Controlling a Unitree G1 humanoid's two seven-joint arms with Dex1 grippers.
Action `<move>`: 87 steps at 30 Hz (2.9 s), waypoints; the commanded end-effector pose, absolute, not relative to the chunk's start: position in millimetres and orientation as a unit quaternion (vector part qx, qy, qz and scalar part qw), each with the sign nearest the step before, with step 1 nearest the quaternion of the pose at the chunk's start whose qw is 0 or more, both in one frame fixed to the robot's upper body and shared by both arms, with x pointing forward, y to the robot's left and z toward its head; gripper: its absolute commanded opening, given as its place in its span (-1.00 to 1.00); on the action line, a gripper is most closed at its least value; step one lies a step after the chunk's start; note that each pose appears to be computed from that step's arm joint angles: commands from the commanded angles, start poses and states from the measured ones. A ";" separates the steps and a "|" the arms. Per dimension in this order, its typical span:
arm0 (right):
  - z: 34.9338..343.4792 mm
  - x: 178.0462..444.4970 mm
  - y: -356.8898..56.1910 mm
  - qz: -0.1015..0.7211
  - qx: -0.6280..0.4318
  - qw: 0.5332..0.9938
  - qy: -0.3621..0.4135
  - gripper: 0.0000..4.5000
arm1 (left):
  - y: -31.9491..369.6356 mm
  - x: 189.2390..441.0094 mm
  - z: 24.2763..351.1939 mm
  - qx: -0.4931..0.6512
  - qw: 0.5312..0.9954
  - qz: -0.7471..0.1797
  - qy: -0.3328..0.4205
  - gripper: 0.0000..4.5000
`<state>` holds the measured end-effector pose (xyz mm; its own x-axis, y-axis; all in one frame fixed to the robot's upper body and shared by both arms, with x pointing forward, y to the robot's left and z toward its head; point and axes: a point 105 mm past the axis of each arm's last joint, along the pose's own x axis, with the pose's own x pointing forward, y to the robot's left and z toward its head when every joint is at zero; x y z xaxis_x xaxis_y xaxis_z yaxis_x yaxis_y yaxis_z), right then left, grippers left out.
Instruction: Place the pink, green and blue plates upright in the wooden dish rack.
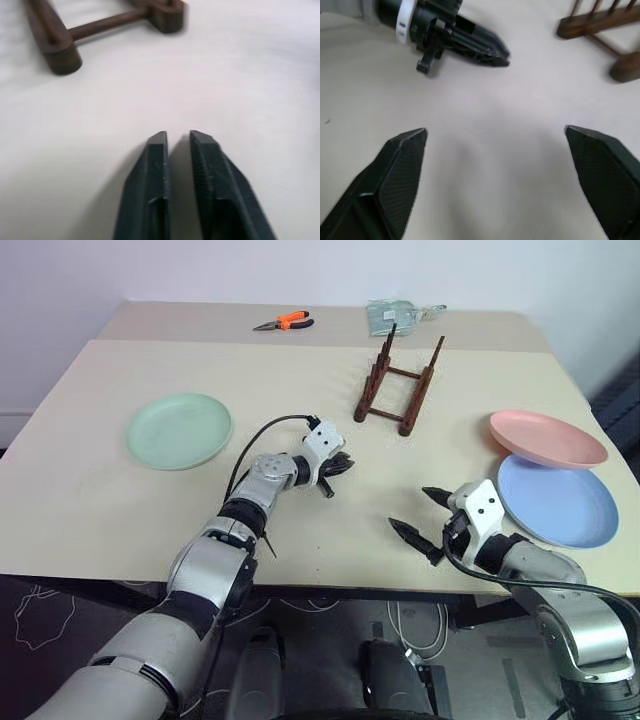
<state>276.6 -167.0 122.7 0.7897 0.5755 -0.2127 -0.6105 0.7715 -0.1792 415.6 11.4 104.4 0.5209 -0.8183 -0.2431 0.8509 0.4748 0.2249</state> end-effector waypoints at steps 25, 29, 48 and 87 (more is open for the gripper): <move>141.7 437.5 -153.2 0.022 -0.105 0.994 0.034 1.00 | 116.3 343.6 139.1 0.053 0.885 -0.462 0.024 0.93; 143.6 458.9 -158.4 -0.014 -0.063 0.997 0.041 1.00 | 126.9 335.2 138.5 0.057 0.891 -0.450 0.035 0.93; 141.7 477.9 -150.1 -0.005 -0.012 0.999 0.053 -0.66 | 115.5 329.6 146.1 0.038 0.895 -0.443 0.022 0.96; 141.2 276.6 -139.3 0.305 -0.157 0.936 0.078 0.50 | 117.6 320.1 126.5 0.047 0.887 -0.455 0.058 0.96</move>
